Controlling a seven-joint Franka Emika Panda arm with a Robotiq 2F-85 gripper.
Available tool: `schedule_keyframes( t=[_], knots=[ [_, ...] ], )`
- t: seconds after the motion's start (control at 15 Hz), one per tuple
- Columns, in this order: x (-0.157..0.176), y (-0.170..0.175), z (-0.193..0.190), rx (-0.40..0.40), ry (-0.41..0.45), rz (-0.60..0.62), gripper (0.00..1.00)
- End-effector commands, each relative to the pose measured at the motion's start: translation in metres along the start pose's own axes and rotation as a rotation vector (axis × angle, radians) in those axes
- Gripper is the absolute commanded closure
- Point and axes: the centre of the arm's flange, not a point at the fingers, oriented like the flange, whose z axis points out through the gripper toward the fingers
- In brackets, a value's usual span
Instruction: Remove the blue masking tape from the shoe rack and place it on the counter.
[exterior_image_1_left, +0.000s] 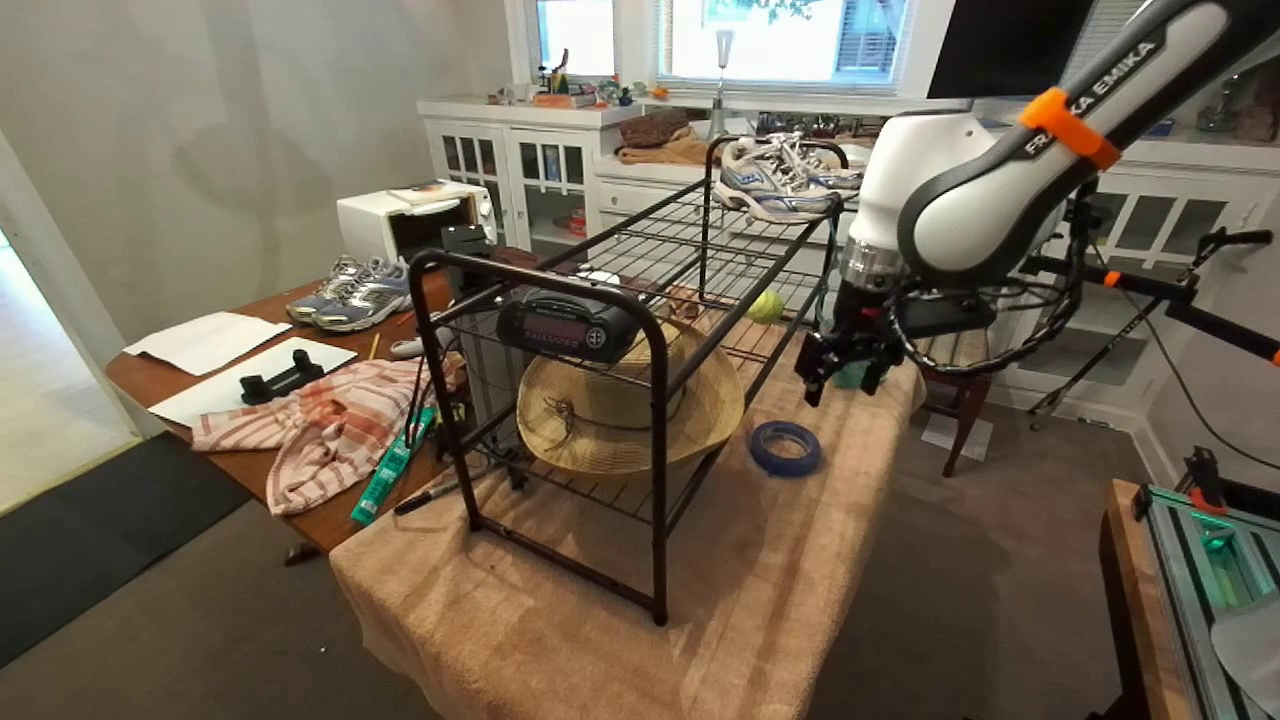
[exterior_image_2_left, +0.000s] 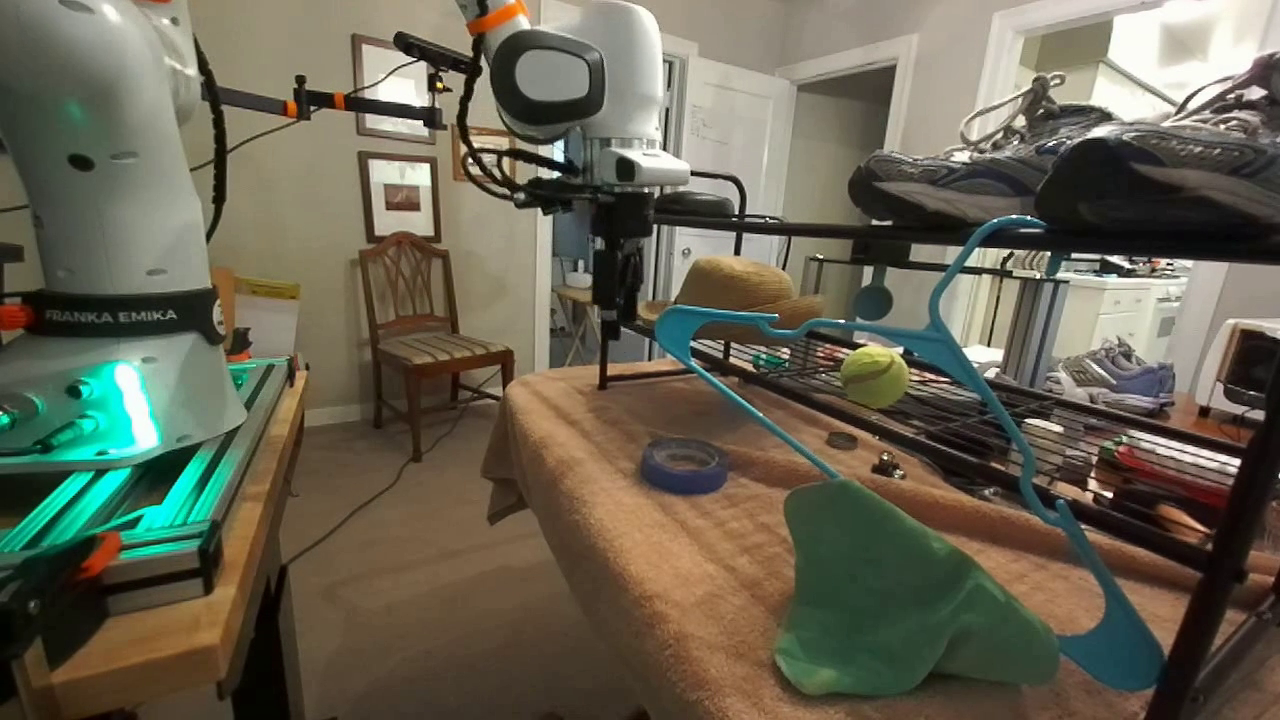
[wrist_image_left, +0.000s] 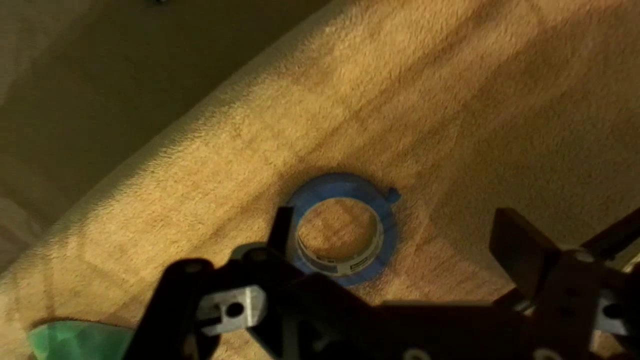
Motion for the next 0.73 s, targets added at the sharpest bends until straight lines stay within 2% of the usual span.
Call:
schedule_keyframes(
  t=[0.0, 0.2, 0.33, 0.4, 0.53, 0.67],
  knots=[
    [-0.019, -0.001, -0.070, -0.041, -0.074, -0.167, 0.00],
    [-0.015, -0.015, -0.128, -0.116, -0.091, -0.324, 0.00],
    [-0.008, -0.029, -0.169, -0.172, -0.074, -0.417, 0.00],
    [-0.016, -0.020, -0.134, -0.127, -0.077, -0.329, 0.00],
    [-0.015, -0.029, -0.166, -0.145, -0.058, -0.375, 0.00],
    [-0.015, -0.030, -0.170, -0.150, -0.053, -0.387, 0.00]
  ],
)
